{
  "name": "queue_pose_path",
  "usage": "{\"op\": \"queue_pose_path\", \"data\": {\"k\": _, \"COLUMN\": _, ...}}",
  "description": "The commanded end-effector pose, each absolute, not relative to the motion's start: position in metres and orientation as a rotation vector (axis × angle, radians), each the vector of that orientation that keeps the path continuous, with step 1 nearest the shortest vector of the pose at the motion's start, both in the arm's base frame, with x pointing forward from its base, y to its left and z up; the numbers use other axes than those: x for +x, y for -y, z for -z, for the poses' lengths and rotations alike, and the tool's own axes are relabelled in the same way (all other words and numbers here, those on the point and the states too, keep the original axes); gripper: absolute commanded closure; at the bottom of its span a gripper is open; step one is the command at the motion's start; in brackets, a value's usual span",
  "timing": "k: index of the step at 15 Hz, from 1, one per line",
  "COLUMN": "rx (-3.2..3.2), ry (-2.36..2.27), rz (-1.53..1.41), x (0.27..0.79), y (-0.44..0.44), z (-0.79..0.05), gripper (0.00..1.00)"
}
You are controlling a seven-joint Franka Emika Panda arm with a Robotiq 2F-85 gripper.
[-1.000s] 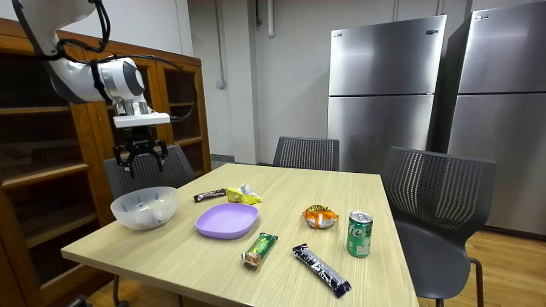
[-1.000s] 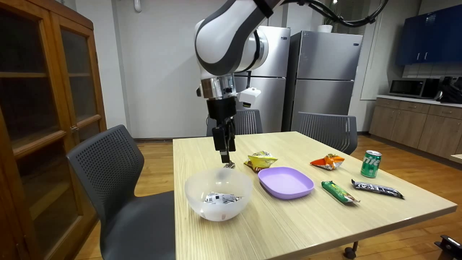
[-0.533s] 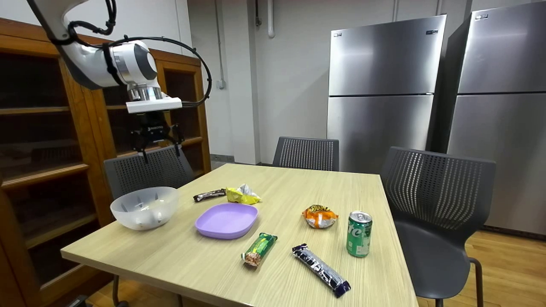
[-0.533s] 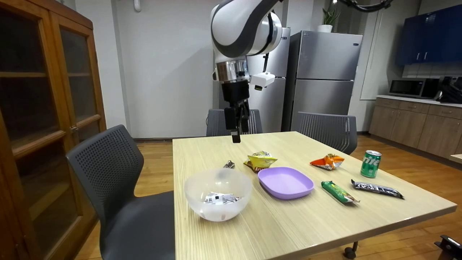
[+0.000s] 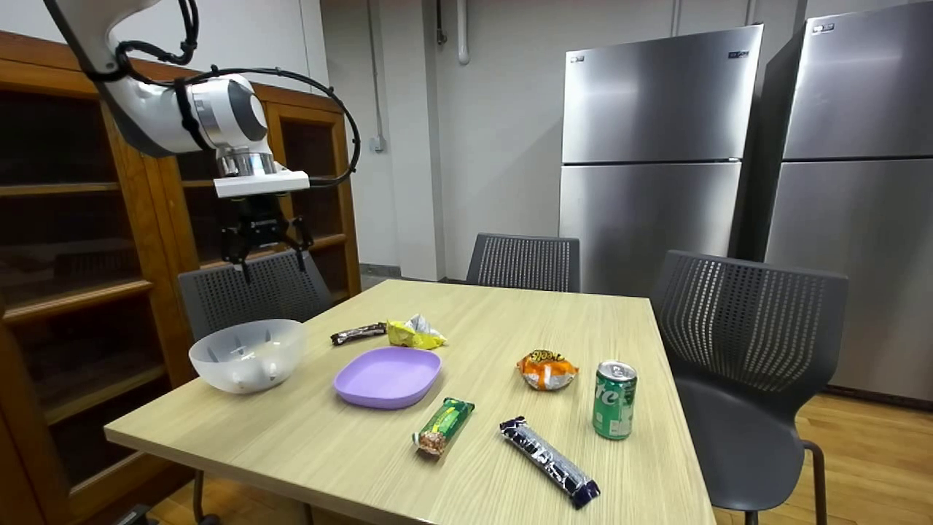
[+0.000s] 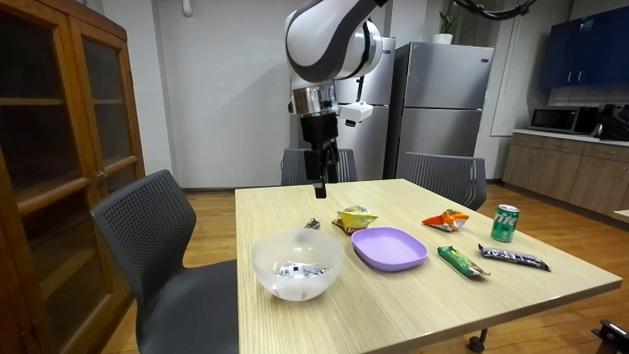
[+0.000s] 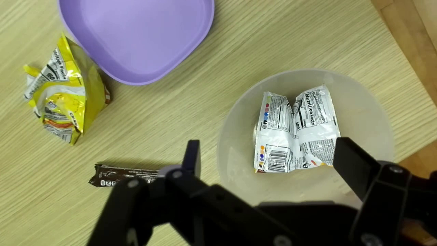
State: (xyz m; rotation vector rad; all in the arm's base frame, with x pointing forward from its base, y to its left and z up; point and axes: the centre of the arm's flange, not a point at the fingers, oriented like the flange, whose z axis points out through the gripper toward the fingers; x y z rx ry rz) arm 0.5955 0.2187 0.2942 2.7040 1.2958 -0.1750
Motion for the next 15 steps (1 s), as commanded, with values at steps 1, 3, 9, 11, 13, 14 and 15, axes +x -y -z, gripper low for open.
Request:
{"op": "queue_pose_path", "data": {"k": 1, "rx": 2.704, "ry": -1.296, "rz": 0.175, "x": 0.595, "y": -0.219, "z": -0.294, "gripper": 0.0}}
{"op": "queue_pose_path", "data": {"k": 3, "rx": 2.704, "ry": -1.296, "rz": 0.175, "x": 0.595, "y": -0.219, "z": -0.294, "gripper": 0.0}}
{"op": "queue_pose_path", "data": {"k": 9, "rx": 2.704, "ry": -1.296, "rz": 0.175, "x": 0.595, "y": -0.219, "z": -0.294, "gripper": 0.0}}
{"op": "queue_pose_path", "data": {"k": 11, "rx": 2.732, "ry": -1.254, "rz": 0.192, "x": 0.609, "y": -0.214, "z": -0.29, "gripper": 0.0}}
{"op": "queue_pose_path", "data": {"k": 13, "rx": 2.773, "ry": -1.203, "rz": 0.201, "x": 0.62, "y": -0.203, "z": -0.283, "gripper": 0.0}}
{"op": "queue_pose_path", "data": {"k": 14, "rx": 2.796, "ry": -1.16, "rz": 0.21, "x": 0.626, "y": -0.195, "z": -0.279, "gripper": 0.0}}
{"op": "queue_pose_path", "data": {"k": 15, "rx": 2.831, "ry": -1.099, "rz": 0.225, "x": 0.628, "y": -0.181, "z": -0.278, "gripper": 0.0}}
